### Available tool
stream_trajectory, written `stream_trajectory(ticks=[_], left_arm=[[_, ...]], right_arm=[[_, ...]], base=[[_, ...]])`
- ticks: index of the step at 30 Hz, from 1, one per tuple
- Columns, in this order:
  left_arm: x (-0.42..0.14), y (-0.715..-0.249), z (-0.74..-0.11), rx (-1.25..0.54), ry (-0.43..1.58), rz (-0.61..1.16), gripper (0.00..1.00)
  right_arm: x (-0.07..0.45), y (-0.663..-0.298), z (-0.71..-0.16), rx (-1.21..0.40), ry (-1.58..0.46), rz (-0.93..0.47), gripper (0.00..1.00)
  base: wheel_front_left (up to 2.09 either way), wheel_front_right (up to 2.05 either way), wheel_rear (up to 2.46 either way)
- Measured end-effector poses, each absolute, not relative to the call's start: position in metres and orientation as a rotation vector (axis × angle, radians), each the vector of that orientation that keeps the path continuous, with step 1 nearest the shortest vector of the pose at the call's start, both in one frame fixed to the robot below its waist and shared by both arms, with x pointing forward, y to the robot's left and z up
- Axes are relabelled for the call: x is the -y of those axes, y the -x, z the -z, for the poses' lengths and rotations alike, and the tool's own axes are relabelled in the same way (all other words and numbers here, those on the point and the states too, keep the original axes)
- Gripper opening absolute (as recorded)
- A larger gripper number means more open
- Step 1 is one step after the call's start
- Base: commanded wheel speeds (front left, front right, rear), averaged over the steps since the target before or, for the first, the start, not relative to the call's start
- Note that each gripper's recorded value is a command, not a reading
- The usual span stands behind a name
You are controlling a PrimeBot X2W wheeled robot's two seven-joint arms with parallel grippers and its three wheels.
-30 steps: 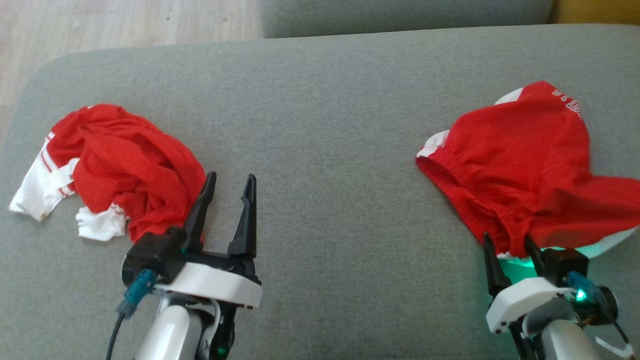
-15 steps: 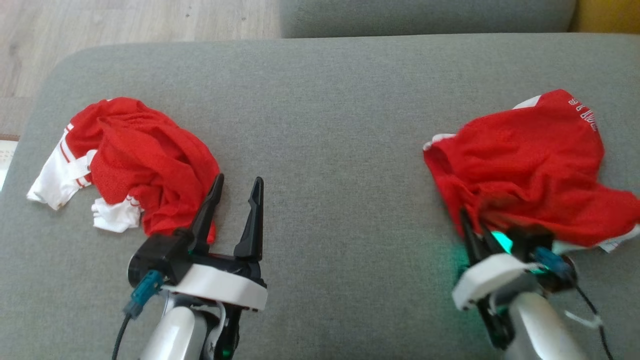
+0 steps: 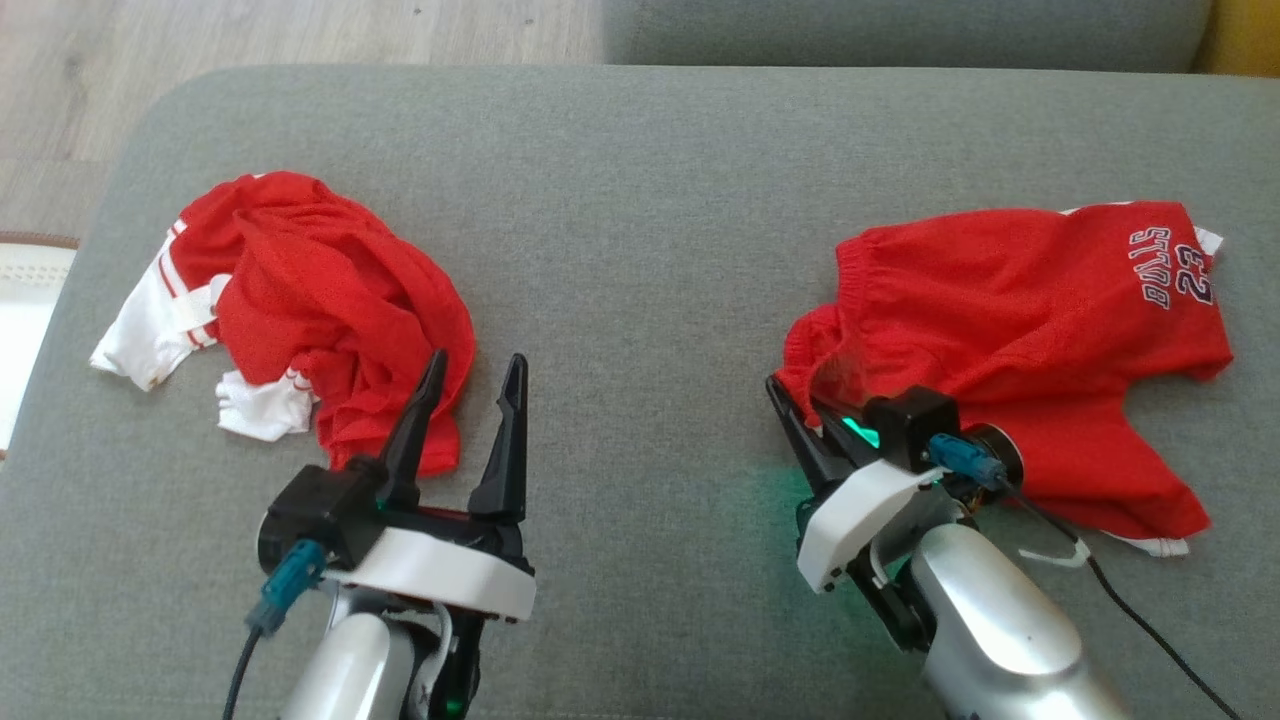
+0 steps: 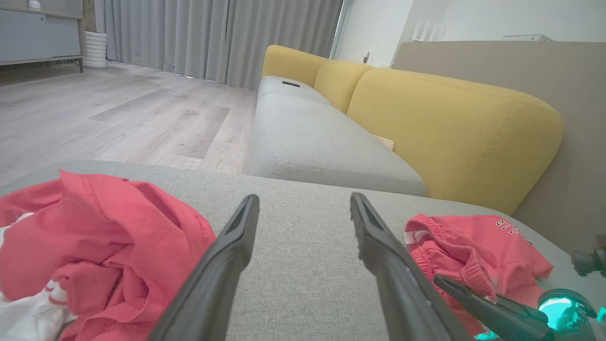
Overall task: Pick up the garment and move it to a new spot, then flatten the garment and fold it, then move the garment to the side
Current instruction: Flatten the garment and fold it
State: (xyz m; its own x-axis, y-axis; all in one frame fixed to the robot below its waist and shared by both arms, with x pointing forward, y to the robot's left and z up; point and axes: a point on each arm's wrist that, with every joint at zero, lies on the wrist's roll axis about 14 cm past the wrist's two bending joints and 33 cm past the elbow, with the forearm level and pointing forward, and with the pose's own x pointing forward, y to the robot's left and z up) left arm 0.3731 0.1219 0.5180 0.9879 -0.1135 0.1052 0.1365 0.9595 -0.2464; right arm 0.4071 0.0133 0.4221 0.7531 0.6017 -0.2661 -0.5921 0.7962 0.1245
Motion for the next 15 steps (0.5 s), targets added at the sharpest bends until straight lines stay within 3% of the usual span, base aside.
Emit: stream_trajectory(ticks=[1, 2, 8, 15], left_arm=[[-0.123, -0.373, -0.518, 0.09, 0.255, 0.124, 1.0], [-0.123, -0.373, -0.518, 0.09, 0.255, 0.124, 1.0], [-0.122, -0.374, -0.517, 0.088, 0.255, 0.121, 1.0], [-0.108, -0.38, -0.521, 0.096, 0.27, 0.165, 1.0]], right_arm=[[-0.014, -0.407, -0.42, -0.309, -0.03, -0.656, 0.32], [-0.014, -0.407, -0.42, -0.309, -0.03, -0.656, 1.0], [-0.01, -0.413, -0.42, -0.3, -0.029, -0.642, 1.0], [0.028, -0.421, -0.425, -0.277, -0.043, -0.524, 1.0]], base=[[0.0, 0.0, 0.0], [0.0, 0.0, 0.0], [0.0, 0.0, 0.0], [0.0, 0.0, 0.0]])
